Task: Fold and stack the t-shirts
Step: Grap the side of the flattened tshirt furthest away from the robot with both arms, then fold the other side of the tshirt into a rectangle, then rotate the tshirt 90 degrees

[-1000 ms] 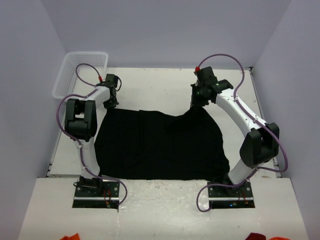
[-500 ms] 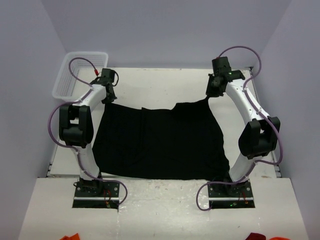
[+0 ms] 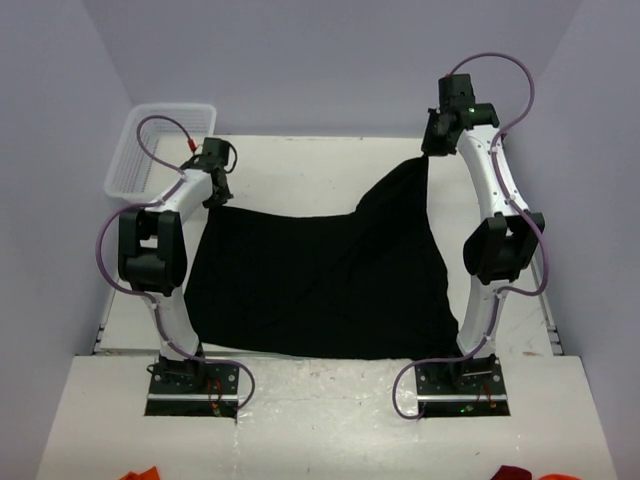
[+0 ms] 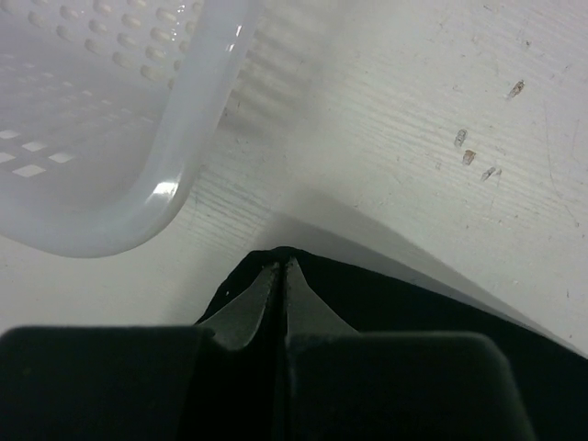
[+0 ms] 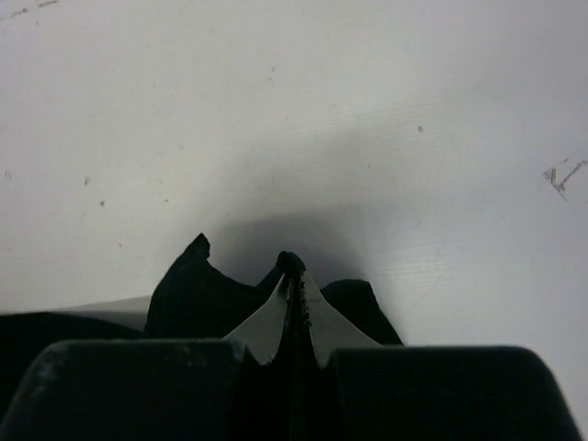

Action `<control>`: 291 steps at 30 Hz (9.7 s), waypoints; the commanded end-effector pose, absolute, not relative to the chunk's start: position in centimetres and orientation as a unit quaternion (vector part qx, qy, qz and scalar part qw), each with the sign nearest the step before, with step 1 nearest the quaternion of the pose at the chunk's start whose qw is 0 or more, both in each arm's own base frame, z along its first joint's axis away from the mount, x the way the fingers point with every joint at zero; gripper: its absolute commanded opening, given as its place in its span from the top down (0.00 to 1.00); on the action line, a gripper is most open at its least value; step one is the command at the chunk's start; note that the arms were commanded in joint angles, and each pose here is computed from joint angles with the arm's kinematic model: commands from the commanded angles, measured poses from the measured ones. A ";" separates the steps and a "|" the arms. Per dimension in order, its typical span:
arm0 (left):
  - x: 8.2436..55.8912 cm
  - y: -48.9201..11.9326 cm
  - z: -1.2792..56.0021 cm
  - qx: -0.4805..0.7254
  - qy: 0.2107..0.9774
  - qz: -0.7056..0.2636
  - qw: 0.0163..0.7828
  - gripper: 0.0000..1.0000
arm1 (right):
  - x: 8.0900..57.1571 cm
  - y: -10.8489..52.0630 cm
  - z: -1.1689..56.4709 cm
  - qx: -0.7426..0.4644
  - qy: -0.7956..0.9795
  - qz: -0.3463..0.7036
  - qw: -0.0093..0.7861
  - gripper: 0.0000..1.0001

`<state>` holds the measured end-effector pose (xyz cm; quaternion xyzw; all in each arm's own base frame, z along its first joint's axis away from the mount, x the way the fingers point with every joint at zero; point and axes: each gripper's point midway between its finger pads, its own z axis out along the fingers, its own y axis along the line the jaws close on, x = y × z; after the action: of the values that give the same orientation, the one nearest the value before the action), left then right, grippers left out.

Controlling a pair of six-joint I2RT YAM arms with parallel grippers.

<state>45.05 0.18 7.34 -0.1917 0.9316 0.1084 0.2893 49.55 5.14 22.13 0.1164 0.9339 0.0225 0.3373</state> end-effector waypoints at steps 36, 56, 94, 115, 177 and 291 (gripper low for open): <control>47.7 2.2 12.6 -0.233 0.889 0.087 0.385 1.00 | 53.0 1.1 26.9 0.119 0.906 0.047 0.405 1.00; 45.6 1.9 14.0 -0.242 0.886 0.073 0.388 1.00 | 46.5 2.4 28.3 0.142 0.903 0.070 0.400 1.00; 34.9 1.0 10.0 -0.244 0.914 0.066 0.316 1.00 | 24.9 1.6 19.2 0.195 0.921 0.027 0.336 1.00; 32.2 0.6 8.0 -0.260 0.918 0.065 0.293 1.00 | 21.3 2.4 18.1 0.217 0.922 0.055 0.315 1.00; 35.0 -5.5 11.8 -0.201 0.910 0.012 0.363 1.00 | 28.9 12.5 19.6 0.156 0.929 0.115 0.316 1.00; 35.6 -11.3 -1.4 -0.091 0.975 0.036 0.199 1.00 | 28.2 21.6 0.1 0.049 0.989 -0.001 0.138 1.00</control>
<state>36.00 -13.39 1.40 -0.0626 0.9706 0.0042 0.2325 27.78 20.49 1.34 0.0589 0.9871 -0.0116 0.1484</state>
